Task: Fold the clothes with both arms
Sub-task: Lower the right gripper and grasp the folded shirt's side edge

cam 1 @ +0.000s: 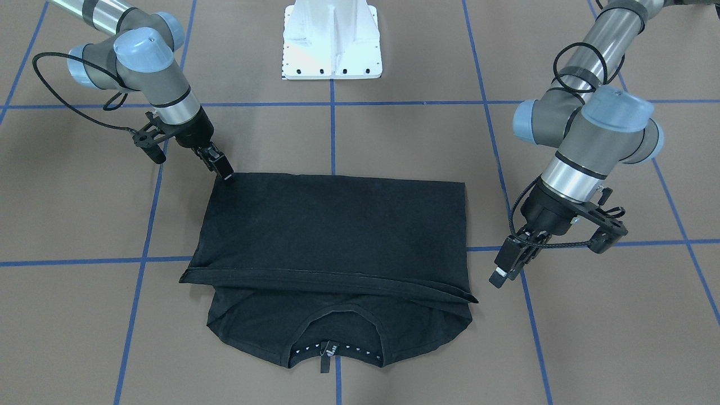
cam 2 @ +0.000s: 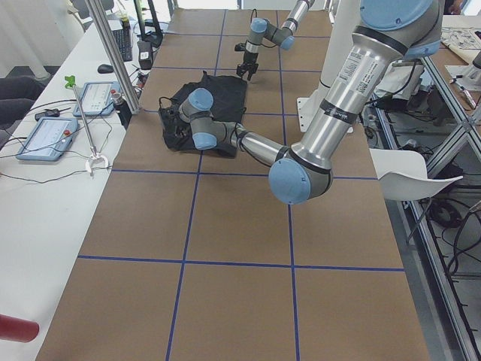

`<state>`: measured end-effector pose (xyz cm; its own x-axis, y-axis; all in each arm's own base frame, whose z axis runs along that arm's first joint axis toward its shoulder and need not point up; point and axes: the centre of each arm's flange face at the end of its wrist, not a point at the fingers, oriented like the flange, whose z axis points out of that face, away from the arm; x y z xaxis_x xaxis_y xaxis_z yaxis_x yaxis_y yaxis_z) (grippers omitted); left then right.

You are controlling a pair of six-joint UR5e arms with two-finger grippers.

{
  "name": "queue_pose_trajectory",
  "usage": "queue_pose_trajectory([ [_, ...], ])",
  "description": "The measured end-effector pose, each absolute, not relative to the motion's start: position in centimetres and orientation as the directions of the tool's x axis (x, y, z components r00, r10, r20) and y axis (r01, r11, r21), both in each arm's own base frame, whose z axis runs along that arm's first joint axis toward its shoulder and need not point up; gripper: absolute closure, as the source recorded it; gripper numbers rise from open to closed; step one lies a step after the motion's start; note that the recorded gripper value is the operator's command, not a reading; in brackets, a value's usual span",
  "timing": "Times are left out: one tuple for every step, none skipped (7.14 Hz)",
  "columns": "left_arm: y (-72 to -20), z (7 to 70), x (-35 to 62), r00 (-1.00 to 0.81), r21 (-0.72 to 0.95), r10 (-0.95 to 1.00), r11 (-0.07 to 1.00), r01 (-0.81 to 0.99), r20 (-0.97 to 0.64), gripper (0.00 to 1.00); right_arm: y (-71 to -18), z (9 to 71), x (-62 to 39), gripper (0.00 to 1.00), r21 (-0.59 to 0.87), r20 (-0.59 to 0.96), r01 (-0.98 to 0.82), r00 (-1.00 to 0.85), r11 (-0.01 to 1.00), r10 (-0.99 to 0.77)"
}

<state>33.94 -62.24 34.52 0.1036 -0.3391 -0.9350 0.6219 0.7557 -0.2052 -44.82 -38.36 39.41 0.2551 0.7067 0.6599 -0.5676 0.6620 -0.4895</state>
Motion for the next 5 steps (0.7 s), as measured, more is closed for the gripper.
queue_pose_trajectory([
  [-62.26, 34.56, 33.89, 0.104, -0.205, -0.340, 0.755, 0.623, -0.935, 0.42, -38.39, 39.42, -44.94, 1.00, -0.487, 0.653, -0.572, 0.262, 0.660, 0.710],
  [-62.23, 34.68, 33.84, 0.104, -0.206, -0.341, 0.754, 0.623, -0.934, 0.42, -38.40, 39.39, -44.98, 1.00, -0.486, 0.651, -0.574, 0.265, 0.659, 0.712],
  [-62.20, 34.85, 33.73, 0.105, -0.206, -0.342, 0.754, 0.624, -0.934, 0.42, -38.43, 39.24, -44.91, 1.00, -0.487, 0.651, -0.572, 0.266, 0.660, 0.711],
  [-62.18, 34.95, 33.61, 0.105, -0.206, -0.343, 0.753, 0.625, -0.934, 0.42, -38.60, 39.04, -44.69, 1.00, -0.488, 0.653, -0.570, 0.265, 0.661, 0.710],
  [-62.10, 35.11, 33.49, 0.106, -0.206, -0.343, 0.752, 0.626, -0.933, 0.42, -39.02, 38.87, -44.19, 1.00, -0.496, 0.651, -0.565, 0.261, 0.660, 0.713],
])
